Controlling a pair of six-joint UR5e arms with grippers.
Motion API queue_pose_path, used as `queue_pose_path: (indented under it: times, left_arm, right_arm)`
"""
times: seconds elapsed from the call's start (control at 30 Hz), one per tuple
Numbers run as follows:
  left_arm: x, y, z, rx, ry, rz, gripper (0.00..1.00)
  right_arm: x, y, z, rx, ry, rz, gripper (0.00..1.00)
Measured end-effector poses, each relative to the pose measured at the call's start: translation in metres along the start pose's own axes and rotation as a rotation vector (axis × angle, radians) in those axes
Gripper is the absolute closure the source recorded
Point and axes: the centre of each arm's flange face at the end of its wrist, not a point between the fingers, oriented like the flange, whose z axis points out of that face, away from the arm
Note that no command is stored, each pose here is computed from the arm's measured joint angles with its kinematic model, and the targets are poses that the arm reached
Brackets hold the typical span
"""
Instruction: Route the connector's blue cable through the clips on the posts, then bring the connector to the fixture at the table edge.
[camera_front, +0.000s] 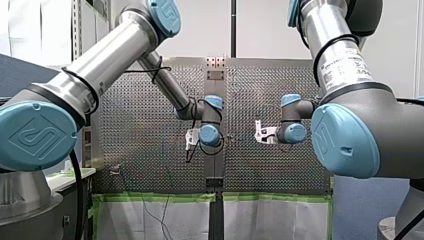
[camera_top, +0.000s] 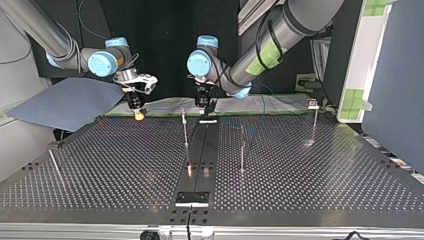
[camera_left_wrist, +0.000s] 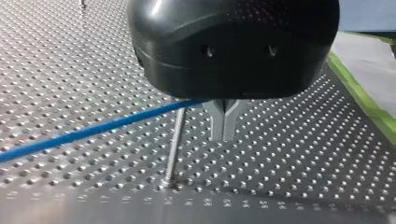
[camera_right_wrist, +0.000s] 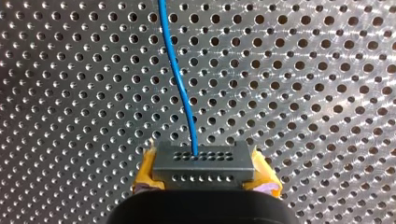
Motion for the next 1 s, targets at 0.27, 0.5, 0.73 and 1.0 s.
queue_pose_path:
  times: [0.27,0.5,0.73,1.0]
  left_arm:
    - [0.001,0.002,0.015,-0.006,-0.018,-0.042,1.00]
    - [-0.008,0.011,0.029,-0.025,-0.035,-0.056,1.00]
    - [-0.016,0.017,0.038,-0.027,-0.046,-0.064,1.00]
    - [-0.010,0.020,0.034,-0.042,-0.013,-0.037,1.00]
  right_arm:
    - [-0.001,0.001,0.000,-0.002,0.000,-0.004,1.00]
    - [-0.001,0.001,0.000,-0.002,0.002,-0.006,1.00]
    - [0.000,0.001,0.001,0.002,0.002,-0.009,1.00]
    - [-0.001,0.000,0.000,0.007,-0.010,-0.021,1.00]
